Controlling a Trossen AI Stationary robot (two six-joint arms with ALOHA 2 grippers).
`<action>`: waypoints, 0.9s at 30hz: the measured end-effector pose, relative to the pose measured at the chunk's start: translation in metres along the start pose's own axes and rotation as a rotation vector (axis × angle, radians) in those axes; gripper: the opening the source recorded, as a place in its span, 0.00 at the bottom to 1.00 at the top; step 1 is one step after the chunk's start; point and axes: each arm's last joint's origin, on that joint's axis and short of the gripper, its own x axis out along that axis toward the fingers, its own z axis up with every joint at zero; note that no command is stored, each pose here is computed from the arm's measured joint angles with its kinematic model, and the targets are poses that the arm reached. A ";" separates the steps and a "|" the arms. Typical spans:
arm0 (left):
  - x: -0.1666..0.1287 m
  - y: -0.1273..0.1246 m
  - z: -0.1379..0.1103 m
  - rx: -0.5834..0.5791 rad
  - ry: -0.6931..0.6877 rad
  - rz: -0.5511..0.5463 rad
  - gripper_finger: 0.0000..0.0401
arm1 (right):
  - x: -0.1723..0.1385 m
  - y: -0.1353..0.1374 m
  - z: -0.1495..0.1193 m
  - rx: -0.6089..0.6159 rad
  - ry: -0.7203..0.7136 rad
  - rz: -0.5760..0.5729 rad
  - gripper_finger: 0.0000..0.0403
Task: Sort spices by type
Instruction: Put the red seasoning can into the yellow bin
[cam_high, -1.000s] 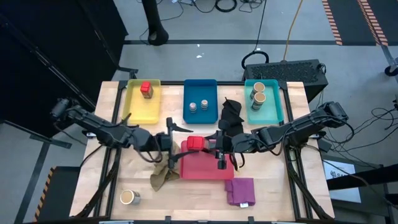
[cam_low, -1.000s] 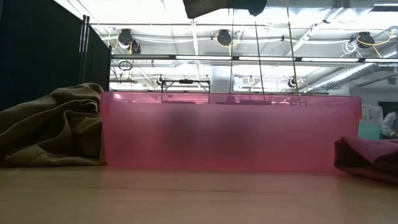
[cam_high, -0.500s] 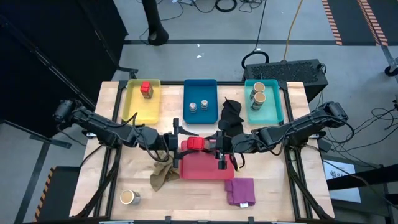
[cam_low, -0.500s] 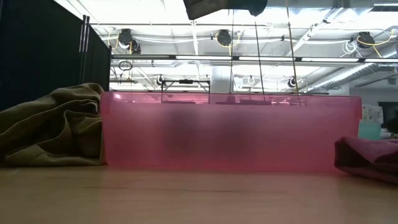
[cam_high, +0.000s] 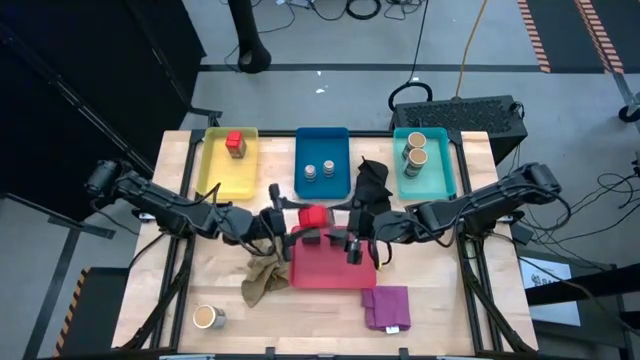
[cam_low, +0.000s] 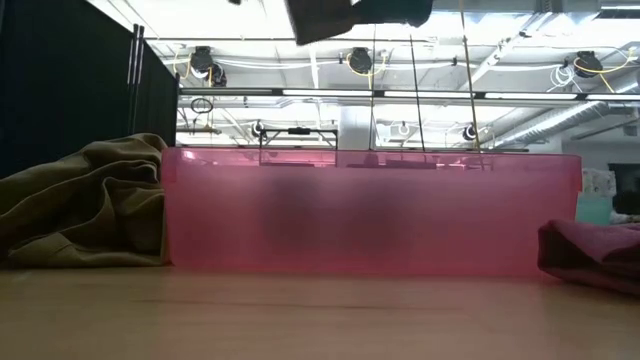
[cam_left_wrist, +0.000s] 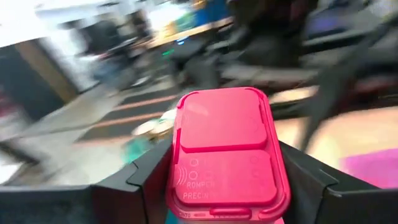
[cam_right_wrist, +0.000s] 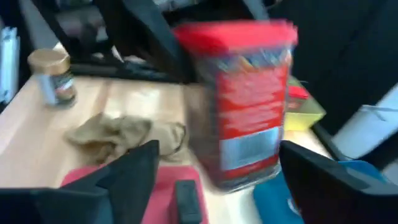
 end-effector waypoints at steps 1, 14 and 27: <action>0.000 0.002 -0.001 0.006 0.022 0.055 0.55 | -0.001 -0.001 0.001 0.009 -0.008 -0.026 0.79; -0.013 0.071 -0.025 -0.129 0.286 0.693 0.55 | -0.020 -0.017 -0.003 0.124 0.078 -0.209 0.78; -0.048 0.117 -0.083 -0.423 0.523 1.000 0.55 | -0.020 -0.017 -0.004 0.112 0.093 -0.207 0.77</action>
